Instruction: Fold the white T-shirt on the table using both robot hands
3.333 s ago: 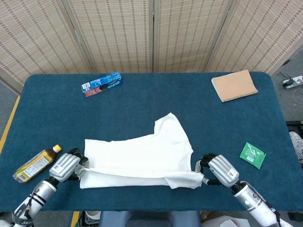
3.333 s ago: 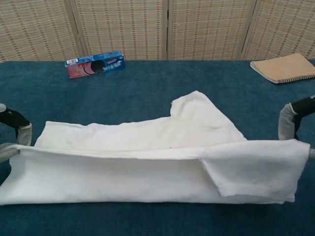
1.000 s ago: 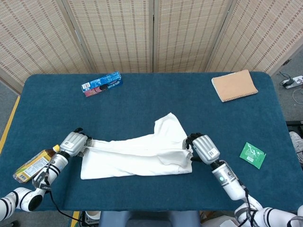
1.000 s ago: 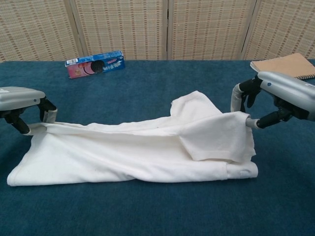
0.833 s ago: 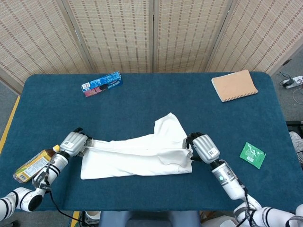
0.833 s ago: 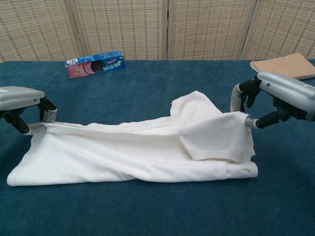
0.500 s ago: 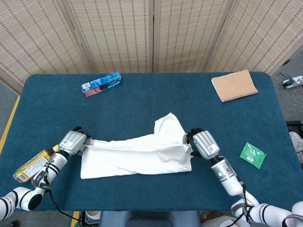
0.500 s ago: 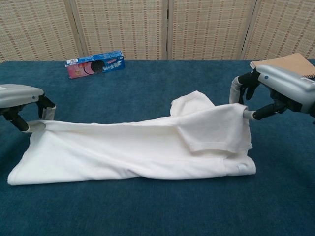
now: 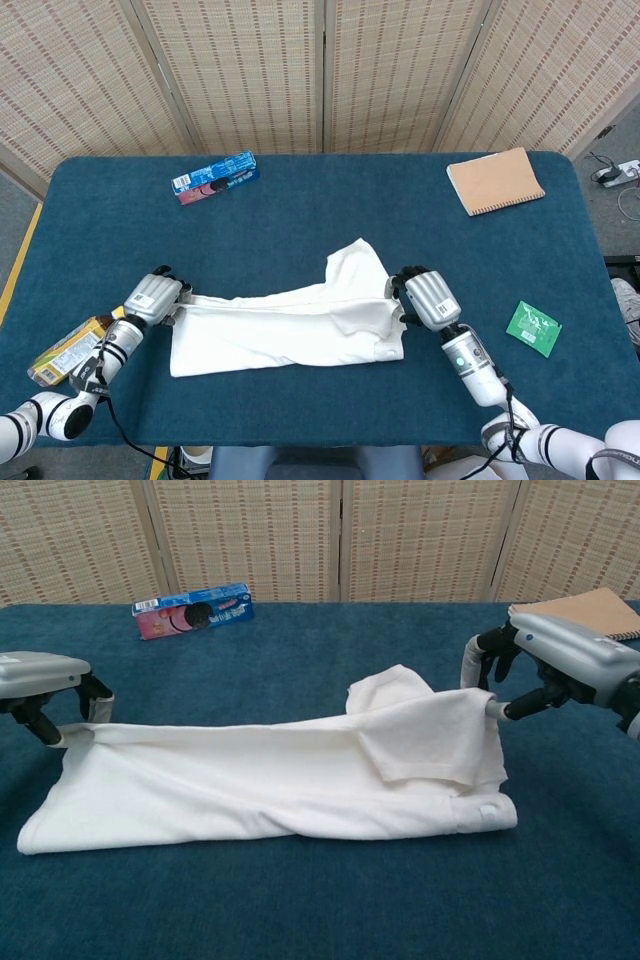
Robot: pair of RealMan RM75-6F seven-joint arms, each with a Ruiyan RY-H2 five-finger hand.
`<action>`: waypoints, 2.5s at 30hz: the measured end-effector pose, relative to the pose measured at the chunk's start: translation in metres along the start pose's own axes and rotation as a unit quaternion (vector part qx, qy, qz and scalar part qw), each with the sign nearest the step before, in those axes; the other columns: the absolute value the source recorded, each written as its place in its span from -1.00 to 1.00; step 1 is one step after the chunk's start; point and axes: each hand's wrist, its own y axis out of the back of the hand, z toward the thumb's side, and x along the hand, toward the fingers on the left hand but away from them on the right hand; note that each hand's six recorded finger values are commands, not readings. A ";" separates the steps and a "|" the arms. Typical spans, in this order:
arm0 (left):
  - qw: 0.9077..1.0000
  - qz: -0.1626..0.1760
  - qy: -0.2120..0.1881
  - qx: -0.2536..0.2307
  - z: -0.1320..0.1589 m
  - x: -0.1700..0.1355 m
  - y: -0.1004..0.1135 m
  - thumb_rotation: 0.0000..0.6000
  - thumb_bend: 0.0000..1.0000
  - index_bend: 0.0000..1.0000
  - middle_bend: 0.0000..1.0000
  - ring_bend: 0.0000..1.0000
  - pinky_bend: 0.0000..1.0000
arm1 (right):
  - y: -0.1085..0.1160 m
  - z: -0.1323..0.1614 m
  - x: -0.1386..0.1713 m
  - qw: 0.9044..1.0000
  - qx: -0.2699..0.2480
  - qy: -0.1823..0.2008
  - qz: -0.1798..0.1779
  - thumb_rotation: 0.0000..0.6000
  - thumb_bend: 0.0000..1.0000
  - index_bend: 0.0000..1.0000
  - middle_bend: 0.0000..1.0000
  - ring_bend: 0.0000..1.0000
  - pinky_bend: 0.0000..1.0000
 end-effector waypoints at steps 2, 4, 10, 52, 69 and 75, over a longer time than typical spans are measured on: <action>1.000 -0.004 0.003 0.000 -0.001 -0.001 -0.001 1.00 0.00 -0.19 -0.30 -0.46 -0.82 | 0.000 0.000 -0.001 1.000 0.001 0.002 0.000 1.00 0.16 0.84 0.14 -0.26 -0.23; 1.000 -0.007 0.006 -0.001 -0.002 -0.003 -0.001 1.00 -0.08 -0.53 -0.48 -0.59 -0.83 | -0.001 0.000 -0.003 1.000 0.002 0.003 0.001 1.00 0.15 0.84 0.14 -0.26 -0.23; 1.000 0.003 0.023 -0.013 -0.004 -0.014 0.007 1.00 -0.36 -1.00 -0.96 -1.00 -0.90 | -0.004 -0.001 -0.009 1.000 0.005 0.001 0.006 1.00 0.14 0.84 0.14 -0.26 -0.23; 0.987 0.078 0.112 -0.088 -0.048 -0.108 0.021 1.00 -0.43 -1.00 -1.00 -1.00 -0.96 | -0.028 -0.031 -0.058 0.998 0.046 -0.033 0.041 1.00 -0.08 0.21 -0.21 -0.50 -0.39; 0.983 0.091 0.119 -0.104 -0.051 -0.123 0.021 1.00 -0.43 -1.00 -1.00 -1.00 -0.97 | -0.007 -0.024 -0.043 0.990 0.121 0.014 0.075 1.00 -0.52 -0.89 -0.84 -0.97 -0.77; 0.982 0.091 0.121 -0.111 -0.051 -0.127 0.021 1.00 -0.43 -1.00 -1.00 -1.00 -0.97 | -0.005 -0.012 -0.022 0.983 0.147 0.077 0.083 1.00 -0.52 -0.54 -0.72 -0.97 -0.77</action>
